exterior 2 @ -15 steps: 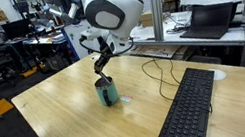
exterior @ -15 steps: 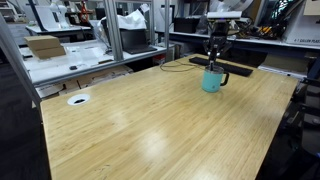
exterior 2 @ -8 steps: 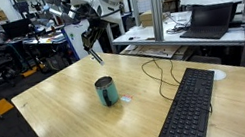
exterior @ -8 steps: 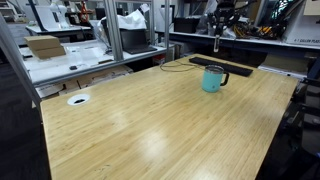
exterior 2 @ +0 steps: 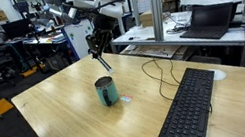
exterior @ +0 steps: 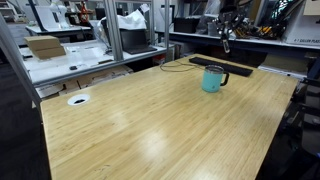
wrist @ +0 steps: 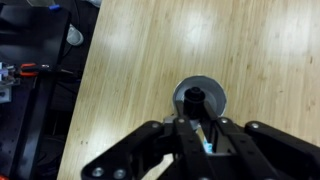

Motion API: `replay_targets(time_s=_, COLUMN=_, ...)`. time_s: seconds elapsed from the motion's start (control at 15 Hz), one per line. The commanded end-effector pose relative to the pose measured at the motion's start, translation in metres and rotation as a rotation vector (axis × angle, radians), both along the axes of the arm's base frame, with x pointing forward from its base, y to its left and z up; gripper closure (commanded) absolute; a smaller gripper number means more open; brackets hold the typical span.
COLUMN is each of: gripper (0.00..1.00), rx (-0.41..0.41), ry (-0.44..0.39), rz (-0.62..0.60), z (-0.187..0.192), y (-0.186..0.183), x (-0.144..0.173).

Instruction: Pick up the marker and put it on the table

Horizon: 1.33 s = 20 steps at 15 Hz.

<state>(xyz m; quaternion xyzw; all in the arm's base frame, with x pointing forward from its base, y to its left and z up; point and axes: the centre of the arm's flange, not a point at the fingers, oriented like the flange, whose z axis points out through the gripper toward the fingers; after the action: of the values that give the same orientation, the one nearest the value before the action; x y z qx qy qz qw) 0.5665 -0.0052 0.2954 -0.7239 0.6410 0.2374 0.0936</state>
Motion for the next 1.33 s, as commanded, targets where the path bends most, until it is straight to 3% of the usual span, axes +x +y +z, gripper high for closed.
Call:
replay_targets(time_s=0.0, gripper=0.95, rx=-0.055, ry=0.043, rz=-0.111, z=-0.017, y=-0.022, x=0.005)
replay_targets(time_s=0.2, gripper=0.95, rx=-0.063, ry=0.022, rz=-0.228, z=-0.031, y=-0.043, x=0.005)
replay_targets(time_s=0.6, gripper=0.95, rx=-0.182, ry=0.003, rz=-0.44, z=-0.056, y=-0.053, x=0.009)
replay_targets(time_s=1.27, gripper=0.95, rx=-0.273, ry=0.009, rz=-0.527, z=-0.147, y=-0.047, x=-0.012)
